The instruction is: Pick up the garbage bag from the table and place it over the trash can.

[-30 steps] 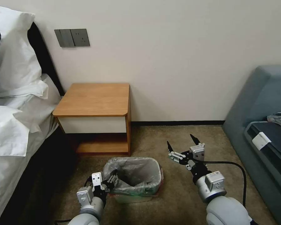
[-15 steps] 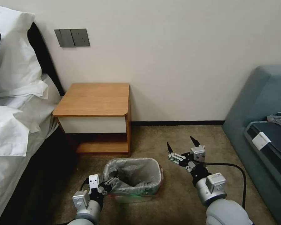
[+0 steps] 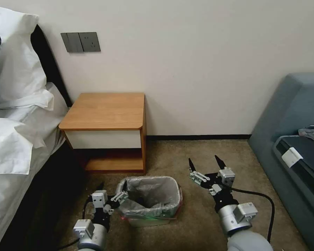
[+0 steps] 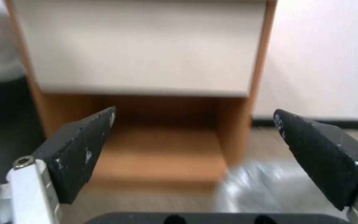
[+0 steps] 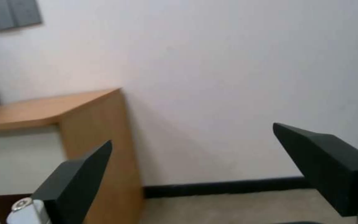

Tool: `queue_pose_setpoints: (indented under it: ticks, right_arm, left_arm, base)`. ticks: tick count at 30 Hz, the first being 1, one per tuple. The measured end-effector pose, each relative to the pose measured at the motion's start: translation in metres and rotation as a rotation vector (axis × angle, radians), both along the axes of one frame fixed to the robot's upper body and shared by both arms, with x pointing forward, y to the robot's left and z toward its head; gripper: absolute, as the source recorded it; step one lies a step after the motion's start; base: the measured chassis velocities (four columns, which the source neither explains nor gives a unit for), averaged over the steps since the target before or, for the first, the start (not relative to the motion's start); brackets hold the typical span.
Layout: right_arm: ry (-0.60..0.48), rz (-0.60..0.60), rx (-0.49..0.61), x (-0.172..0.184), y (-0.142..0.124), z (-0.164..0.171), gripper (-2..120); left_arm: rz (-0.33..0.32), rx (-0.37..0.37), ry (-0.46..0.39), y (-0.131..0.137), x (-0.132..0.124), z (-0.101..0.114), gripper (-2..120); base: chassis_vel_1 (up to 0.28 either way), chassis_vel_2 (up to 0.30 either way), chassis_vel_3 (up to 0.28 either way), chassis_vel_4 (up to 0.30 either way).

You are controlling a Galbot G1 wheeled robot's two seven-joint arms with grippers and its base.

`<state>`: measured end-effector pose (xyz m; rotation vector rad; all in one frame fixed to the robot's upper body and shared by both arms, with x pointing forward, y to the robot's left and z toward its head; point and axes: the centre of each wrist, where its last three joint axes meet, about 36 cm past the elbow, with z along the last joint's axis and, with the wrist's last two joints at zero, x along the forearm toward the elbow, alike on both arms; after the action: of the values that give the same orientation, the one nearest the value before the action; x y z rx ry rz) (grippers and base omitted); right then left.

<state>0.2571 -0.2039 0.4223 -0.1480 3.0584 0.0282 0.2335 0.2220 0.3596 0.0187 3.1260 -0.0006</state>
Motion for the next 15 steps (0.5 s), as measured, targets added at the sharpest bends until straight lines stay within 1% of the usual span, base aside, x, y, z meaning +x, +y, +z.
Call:
queue_pose_setpoints:
  ticks: [2,3,4,6,8,9,11,13,14,15]
  right_arm:
    - [-0.048,-0.054,-0.060,-0.007,-0.013,-0.017,100]
    - [-0.048,-0.054,-0.060,-0.007,-0.013,-0.017,100]
    - [-0.065,-0.071,-0.079,-0.012,-0.019,-0.027,100]
    - [-0.092,-0.111,-0.118,-0.023,-0.029,-0.043,100]
    - [-0.105,-0.124,-0.132,-0.027,-0.032,-0.047,100]
    - [-0.123,-0.139,-0.142,-0.033,-0.034,-0.049,100]
    - [-0.132,-0.152,-0.142,-0.037,-0.035,-0.050,100]
    - [-0.140,-0.173,-0.126,-0.045,-0.031,-0.045,100]
    - [-0.140,-0.173,-0.126,-0.045,-0.031,-0.045,100]
    - [-0.144,-0.184,-0.118,-0.051,-0.029,-0.040,100]
  left_arm:
    - [-0.002,0.036,-0.077,0.002,-0.007,-0.004,100]
    - [-0.002,0.036,-0.077,0.002,-0.007,-0.004,100]
    - [0.000,0.038,-0.109,0.003,-0.011,-0.005,100]
    - [0.011,0.019,-0.140,0.004,-0.017,-0.005,100]
    - [0.016,0.013,-0.148,0.006,-0.019,-0.004,100]
    - [0.034,0.010,-0.159,0.012,-0.019,-0.001,100]
    - [0.047,0.005,-0.164,0.017,-0.020,0.002,100]
    - [0.062,-0.007,-0.167,0.023,-0.020,0.010,100]
    - [0.062,-0.007,-0.167,0.023,-0.020,0.010,100]
    - [0.069,-0.017,-0.169,0.024,-0.020,0.017,100]
  base:
    - [0.000,0.000,0.000,0.000]
    - [0.000,0.000,0.000,0.000]
    - [0.000,0.000,0.000,0.000]
    - [0.000,0.000,0.000,0.000]
    - [0.000,0.000,0.000,0.000]
    - [0.000,0.000,0.000,0.000]
    - [0.000,0.000,0.000,0.000]
    - [0.000,0.000,0.000,0.000]
    - [0.000,0.000,0.000,0.000]
    - [0.000,0.000,0.000,0.000]
